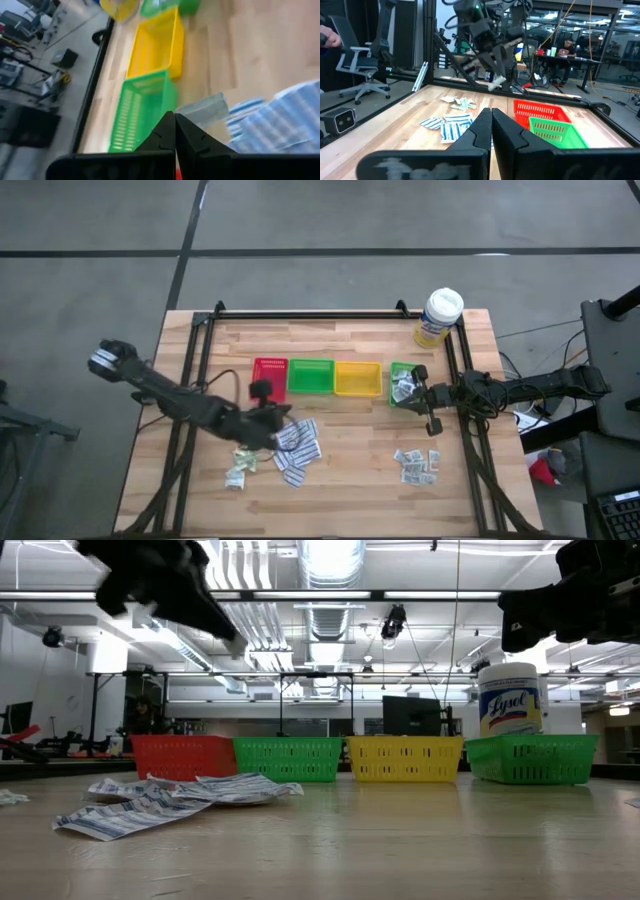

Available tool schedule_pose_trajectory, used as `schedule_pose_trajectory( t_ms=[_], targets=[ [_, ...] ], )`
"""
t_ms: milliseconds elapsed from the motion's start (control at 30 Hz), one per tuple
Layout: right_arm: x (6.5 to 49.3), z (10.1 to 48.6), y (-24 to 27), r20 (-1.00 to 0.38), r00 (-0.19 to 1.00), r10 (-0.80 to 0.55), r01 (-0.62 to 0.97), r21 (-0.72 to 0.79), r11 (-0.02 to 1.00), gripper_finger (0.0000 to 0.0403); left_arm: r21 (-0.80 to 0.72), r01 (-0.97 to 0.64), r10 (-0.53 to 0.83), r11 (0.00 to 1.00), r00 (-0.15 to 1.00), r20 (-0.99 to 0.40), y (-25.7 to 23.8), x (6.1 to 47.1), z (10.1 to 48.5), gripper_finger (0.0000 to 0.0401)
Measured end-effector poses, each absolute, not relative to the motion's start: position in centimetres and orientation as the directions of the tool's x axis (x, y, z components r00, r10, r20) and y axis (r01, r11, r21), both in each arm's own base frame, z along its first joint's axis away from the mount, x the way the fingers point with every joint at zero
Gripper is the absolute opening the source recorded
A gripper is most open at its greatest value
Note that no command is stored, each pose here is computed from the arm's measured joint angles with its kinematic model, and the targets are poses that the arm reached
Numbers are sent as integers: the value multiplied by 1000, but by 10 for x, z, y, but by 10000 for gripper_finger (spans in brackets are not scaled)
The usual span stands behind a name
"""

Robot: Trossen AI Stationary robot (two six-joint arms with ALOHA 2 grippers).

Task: Pick & Place First Aid Supplies
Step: Put the green bandage into the left green bin

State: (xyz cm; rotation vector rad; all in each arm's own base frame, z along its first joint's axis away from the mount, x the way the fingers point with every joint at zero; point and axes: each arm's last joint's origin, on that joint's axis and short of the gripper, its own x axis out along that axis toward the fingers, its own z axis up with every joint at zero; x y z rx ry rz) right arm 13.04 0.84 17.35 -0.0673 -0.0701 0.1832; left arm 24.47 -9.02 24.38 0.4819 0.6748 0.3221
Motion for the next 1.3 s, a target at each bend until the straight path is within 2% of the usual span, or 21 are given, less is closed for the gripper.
schedule_pose_trajectory(
  t_ms=[167,333,433,633,867,1100,1300],
  targets=[
    [130,173,8,63,981,184,-179,-85,980,8,647,-41,503,761,667,-550,-76,275,234,0],
    [130,173,8,62,981,184,-178,-95,979,8,773,-43,658,633,556,-508,-49,300,223,0],
    [130,173,8,62,981,184,-178,-95,979,8,800,-34,708,599,491,-508,-28,311,217,0],
    [130,173,8,62,981,184,-178,-95,979,8,739,22,661,673,429,-615,16,323,206,0],
    [130,173,8,62,981,184,-178,-96,979,8,609,-58,567,791,441,-696,58,329,213,0],
    [130,173,8,62,981,184,-178,-100,979,8,499,-22,447,866,479,-755,73,329,214,0],
    [130,173,8,62,981,184,-178,-100,979,8,474,22,412,880,462,-786,72,325,210,0]
  ],
)
